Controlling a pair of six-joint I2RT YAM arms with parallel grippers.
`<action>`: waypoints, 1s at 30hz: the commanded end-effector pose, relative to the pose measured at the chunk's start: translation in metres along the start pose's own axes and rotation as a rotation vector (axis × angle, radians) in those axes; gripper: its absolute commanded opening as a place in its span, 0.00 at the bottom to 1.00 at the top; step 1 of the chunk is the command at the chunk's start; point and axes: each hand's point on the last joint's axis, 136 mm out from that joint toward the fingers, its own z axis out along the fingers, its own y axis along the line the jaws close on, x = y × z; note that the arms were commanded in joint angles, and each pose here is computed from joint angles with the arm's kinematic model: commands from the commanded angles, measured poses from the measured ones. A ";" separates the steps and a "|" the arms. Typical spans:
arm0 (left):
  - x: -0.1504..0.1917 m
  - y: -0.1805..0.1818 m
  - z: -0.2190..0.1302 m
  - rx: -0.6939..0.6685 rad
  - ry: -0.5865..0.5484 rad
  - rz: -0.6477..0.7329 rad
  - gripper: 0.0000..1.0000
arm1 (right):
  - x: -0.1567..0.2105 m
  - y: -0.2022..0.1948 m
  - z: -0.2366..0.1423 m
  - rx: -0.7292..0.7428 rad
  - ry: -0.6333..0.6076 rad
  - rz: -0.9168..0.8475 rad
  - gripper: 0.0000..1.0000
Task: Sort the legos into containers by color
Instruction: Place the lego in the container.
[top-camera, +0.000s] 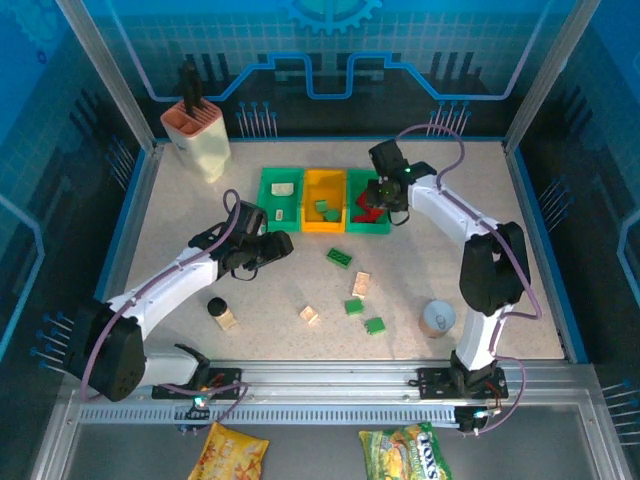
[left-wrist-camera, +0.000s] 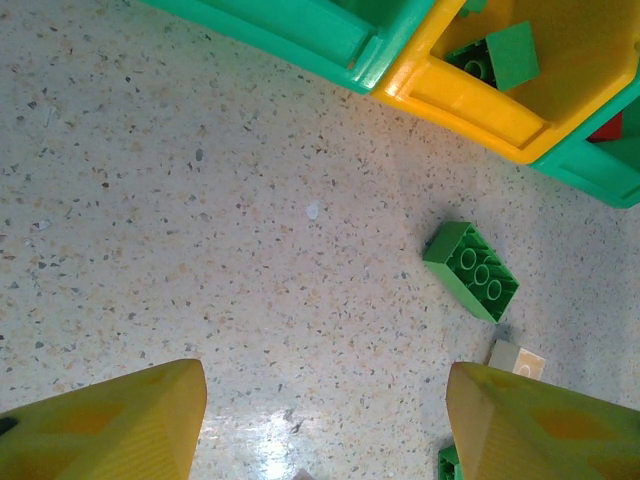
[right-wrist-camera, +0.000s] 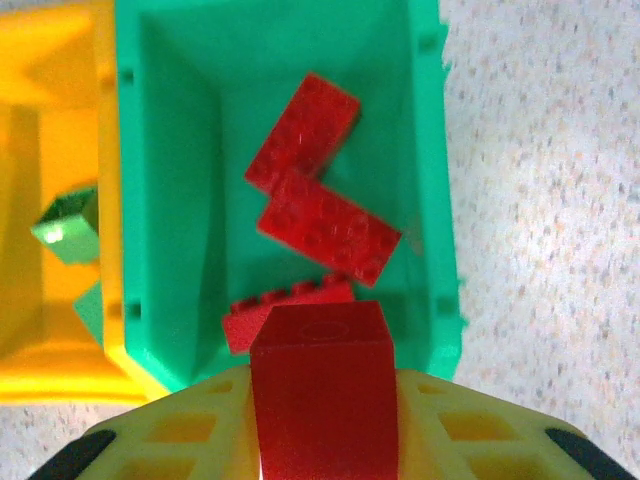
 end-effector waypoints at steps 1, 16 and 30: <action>-0.002 -0.003 0.001 0.016 0.013 -0.007 0.66 | -0.017 0.009 0.014 -0.063 0.011 -0.006 0.35; -0.001 -0.001 -0.003 -0.002 0.019 -0.002 0.66 | -0.068 0.033 0.067 -0.150 -0.008 0.038 0.37; 0.002 -0.003 0.000 -0.011 0.048 0.014 0.65 | -0.082 0.038 0.037 -0.190 -0.056 0.047 0.52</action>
